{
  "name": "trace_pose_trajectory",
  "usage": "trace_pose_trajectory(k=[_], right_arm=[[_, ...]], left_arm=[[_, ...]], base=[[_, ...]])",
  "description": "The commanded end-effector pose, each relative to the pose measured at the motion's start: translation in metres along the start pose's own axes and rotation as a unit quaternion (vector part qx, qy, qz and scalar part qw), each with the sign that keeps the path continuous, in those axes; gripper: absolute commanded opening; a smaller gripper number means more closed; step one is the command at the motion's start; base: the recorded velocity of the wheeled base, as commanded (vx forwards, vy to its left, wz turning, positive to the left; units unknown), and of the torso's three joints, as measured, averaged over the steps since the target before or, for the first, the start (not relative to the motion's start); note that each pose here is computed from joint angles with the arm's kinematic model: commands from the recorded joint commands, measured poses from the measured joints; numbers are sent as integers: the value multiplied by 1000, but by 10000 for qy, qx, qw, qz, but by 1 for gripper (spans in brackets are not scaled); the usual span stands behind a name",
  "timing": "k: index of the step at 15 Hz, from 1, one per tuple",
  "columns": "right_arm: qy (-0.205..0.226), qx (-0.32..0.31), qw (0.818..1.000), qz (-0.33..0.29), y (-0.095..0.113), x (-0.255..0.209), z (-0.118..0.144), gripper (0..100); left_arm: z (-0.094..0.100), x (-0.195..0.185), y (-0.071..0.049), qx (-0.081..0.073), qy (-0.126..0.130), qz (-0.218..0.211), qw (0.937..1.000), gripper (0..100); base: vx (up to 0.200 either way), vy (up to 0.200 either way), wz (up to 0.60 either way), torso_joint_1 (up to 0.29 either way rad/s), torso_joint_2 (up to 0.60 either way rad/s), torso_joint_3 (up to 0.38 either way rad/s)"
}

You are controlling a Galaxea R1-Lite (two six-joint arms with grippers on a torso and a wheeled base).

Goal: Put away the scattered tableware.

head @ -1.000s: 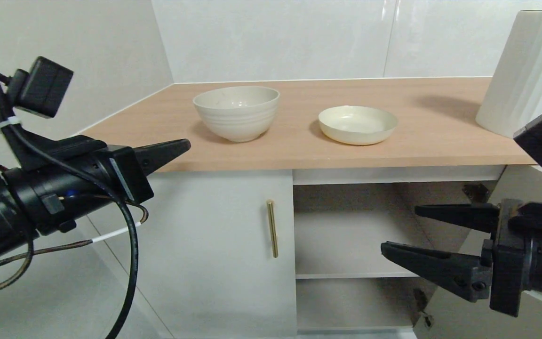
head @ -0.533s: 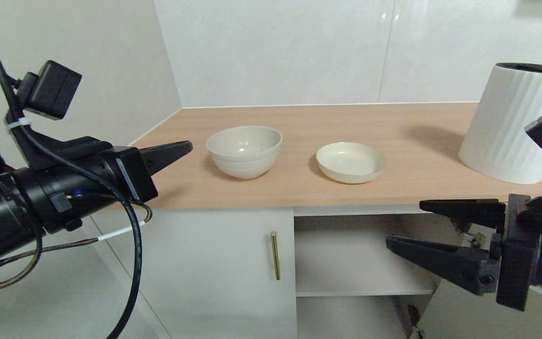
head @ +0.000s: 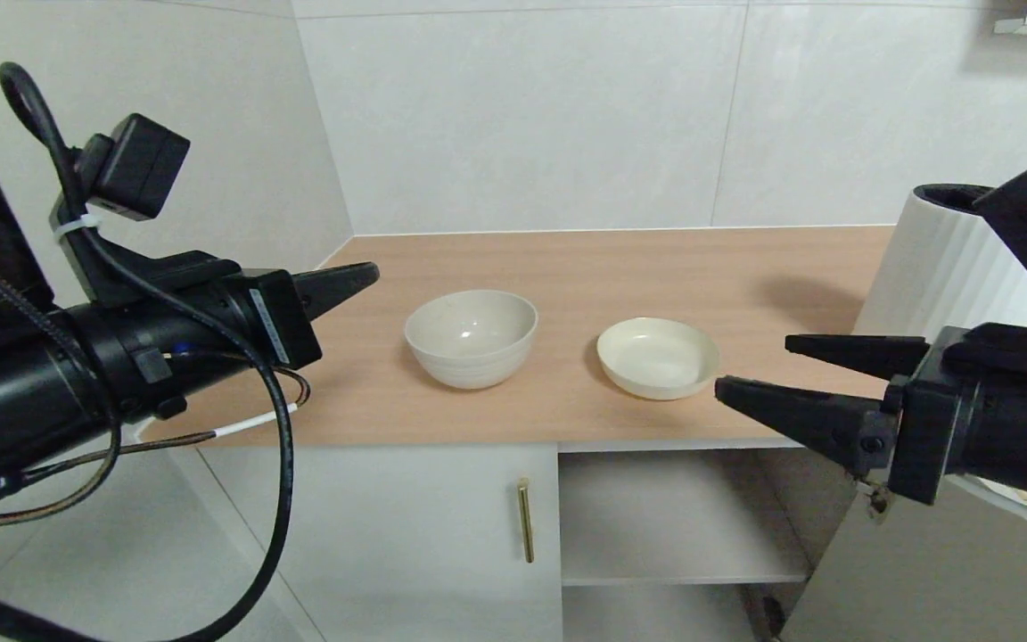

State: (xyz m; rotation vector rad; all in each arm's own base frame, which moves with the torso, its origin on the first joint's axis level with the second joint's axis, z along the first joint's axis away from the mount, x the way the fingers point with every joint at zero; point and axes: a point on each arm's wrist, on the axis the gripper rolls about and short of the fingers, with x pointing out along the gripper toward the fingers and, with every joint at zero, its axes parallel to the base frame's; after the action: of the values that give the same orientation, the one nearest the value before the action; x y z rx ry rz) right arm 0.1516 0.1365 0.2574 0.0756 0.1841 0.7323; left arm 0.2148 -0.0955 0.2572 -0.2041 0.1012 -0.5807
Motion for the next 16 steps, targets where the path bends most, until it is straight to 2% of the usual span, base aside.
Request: trace_pose_trajectory(k=[1, 3, 4, 6, 7, 9, 10, 11, 12, 13, 15, 16], right_arm=[[-55, 56, 9993, -353, -18, 25, -1, 100], [-63, 149, 9968, -788, -38, 49, 5, 100], [-53, 172, 9959, -881, -41, 53, 5, 100], [191, 699, 9817, -1762, -50, 76, 23, 100], [336, 998, 9743, -1992, -51, 83, 34, 100], [702, 1584, 9571, -2321, -62, 102, 54, 100], [898, 1674, 9507, -2450, -67, 111, 54, 100], [1079, 1732, 9440, -2594, -73, 114, 48, 100], [1135, 1760, 9391, -2725, -81, 115, 44, 100], [1151, 1762, 9381, -2750, -82, 114, 43, 100], [1156, 1737, 9349, -2871, -83, 113, 41, 100], [1143, 1728, 9332, -2937, -83, 113, 40, 100]], left_arm=[[-1, 8, 3, -14, 52, 49, 10000, 0], [4, 20, 8, -17, 37, 116, 9999, 0], [4, 23, 10, -24, 61, 145, 9999, 0], [8, 36, 20, -99, 330, 721, 9968, 0], [15, 36, 21, -160, 415, 921, 9948, 0], [34, 36, 17, -626, 584, 1033, 9910, 0], [36, 38, 17, -744, 851, 1119, 9873, 0], [34, 41, 20, -822, 1277, 1264, 9803, 0], [31, 46, 26, -892, 1579, 1421, 9731, 0], [29, 48, 28, -905, 1668, 1490, 9705, 0], [21, 59, 41, -879, 1726, 1940, 9617, 0], [19, 62, 44, -875, 1742, 2028, 9596, 0]], base=[[0, 0, 0, 32, -90, -71], [0, 0, 0, 9, -28, -16], [0, 0, 0, 0, 0, 0], [0, 0, 0, 0, 0, 0], [0, 0, 0, 0, 0, 0], [0, 0, 0, 0, 0, 0], [0, 0, 0, 0, 0, 0], [0, 0, 0, 0, 0, 0], [0, 0, 0, 0, 0, 0], [0, 0, 0, 0, 0, 0], [0, 0, 0, 0, 0, 0], [0, 0, 0, 0, 0, 0]])
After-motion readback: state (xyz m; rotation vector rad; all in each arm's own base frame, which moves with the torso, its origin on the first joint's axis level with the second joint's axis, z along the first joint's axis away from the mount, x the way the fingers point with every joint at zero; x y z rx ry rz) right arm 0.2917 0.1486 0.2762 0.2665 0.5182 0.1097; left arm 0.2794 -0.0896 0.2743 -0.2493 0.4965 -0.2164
